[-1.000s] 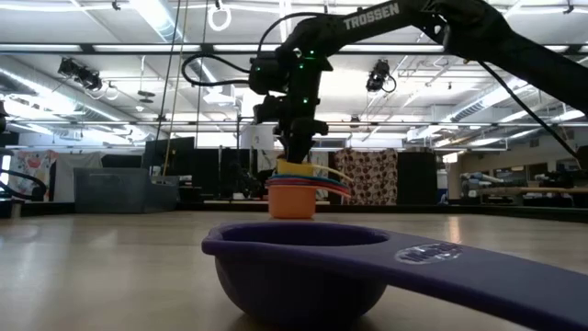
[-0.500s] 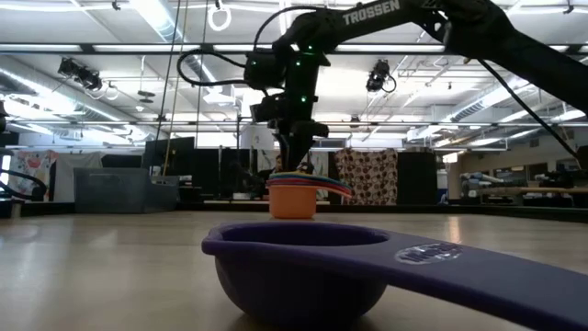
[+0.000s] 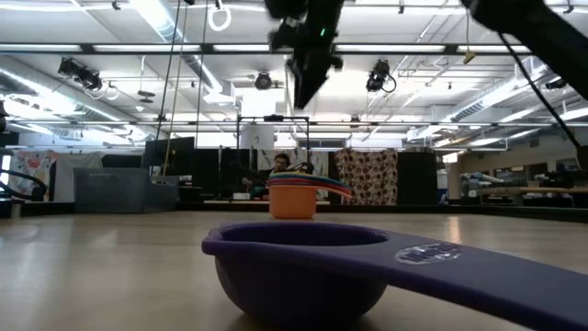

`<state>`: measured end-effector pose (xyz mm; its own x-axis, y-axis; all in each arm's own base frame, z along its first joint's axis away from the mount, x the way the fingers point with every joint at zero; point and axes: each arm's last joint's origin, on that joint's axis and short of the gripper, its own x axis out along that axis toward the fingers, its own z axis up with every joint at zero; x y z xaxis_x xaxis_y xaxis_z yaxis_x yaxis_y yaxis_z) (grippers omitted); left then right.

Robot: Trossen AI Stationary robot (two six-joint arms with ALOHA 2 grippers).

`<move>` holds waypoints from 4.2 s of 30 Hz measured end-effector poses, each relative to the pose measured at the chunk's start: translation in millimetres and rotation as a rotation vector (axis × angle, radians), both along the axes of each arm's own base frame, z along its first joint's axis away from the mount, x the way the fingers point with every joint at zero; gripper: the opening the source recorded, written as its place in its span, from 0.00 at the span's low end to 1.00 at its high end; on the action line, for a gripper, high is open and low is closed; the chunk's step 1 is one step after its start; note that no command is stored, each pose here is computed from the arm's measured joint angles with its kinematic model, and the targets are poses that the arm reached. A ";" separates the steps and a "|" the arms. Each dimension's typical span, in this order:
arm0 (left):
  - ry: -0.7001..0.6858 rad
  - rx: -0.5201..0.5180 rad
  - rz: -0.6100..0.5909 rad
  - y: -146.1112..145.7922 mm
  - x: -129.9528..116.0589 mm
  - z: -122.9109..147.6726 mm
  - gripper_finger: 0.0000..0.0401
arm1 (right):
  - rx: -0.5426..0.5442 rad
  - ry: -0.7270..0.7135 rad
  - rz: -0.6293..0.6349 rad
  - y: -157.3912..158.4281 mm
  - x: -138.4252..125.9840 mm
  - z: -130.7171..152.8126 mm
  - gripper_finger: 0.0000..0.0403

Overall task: Nest measuring cups in basket
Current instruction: Stack the green measuring cup on top of the yellow measuring cup

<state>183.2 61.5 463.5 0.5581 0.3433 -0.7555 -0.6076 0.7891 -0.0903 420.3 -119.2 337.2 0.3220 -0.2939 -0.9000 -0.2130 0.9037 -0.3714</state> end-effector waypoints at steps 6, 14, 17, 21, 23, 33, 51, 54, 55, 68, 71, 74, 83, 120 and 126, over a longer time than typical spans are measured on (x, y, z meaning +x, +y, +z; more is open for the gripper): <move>0.066 -0.165 -0.106 -7.3 -6.3 -6.9 0.15 | 0.025 -0.224 -0.085 15.8 -50.8 75.5 0.24; 0.037 -0.381 -0.320 -22.3 -10.0 -6.9 0.15 | 0.120 -0.494 -0.171 38.2 -119.9 145.2 0.24; 0.029 -0.432 -0.405 -33.3 -8.8 -6.0 0.15 | 0.140 -0.543 -0.166 44.0 -139.7 159.3 0.24; 0.049 -0.483 -0.415 -50.6 -6.9 -6.1 0.12 | 0.138 -0.570 -0.155 49.4 -160.3 170.7 0.24; 0.062 -0.524 -0.396 -59.9 -6.4 -6.3 0.08 | 0.135 -0.565 -0.150 51.3 -167.6 173.1 0.24; 0.145 -0.669 -0.275 -112.2 -12.9 -7.2 0.04 | 0.142 -0.456 -0.147 56.0 -186.2 169.8 0.24; 0.324 -0.535 -0.388 -185.7 4.9 -33.2 0.39 | 0.127 -0.403 -0.113 56.7 -188.8 166.9 0.24; 0.402 -0.472 -0.474 -205.9 2.6 -49.1 0.43 | 0.127 -0.404 -0.113 56.7 -188.8 167.0 0.24; 0.436 -0.455 -0.489 -212.3 0.8 -56.6 0.43 | 0.128 -0.404 -0.113 56.7 -188.9 167.0 0.24; 0.726 -0.310 -0.463 -258.0 -34.1 -160.9 0.44 | 0.151 -0.423 -0.156 56.5 -188.1 167.3 0.24; 0.692 -0.337 -0.515 -268.2 -35.9 -179.3 0.44 | 0.152 -0.423 -0.157 56.5 -188.1 167.3 0.24; 0.667 -0.354 -0.554 -275.8 -39.5 -197.1 0.44 | 0.152 -0.423 -0.157 56.5 -188.2 167.3 0.24; 0.644 -0.368 -0.637 -284.4 -54.4 -245.2 0.44 | 0.152 -0.423 -0.158 56.5 -188.2 167.2 0.24; 0.466 -0.387 -0.794 -297.9 -77.5 -288.6 0.44 | 0.153 -0.420 -0.158 56.5 -188.2 167.0 0.24; 0.456 -0.368 -0.812 -297.6 -77.0 -288.5 0.44 | 0.153 -0.420 -0.158 56.5 -188.2 167.0 0.23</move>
<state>106.2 -236.1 175.0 0.1496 -0.3117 -0.9383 0.0656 0.9500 -0.3052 232.0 -62.7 504.2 0.6295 -0.2431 -0.7380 0.0717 0.9639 -0.2564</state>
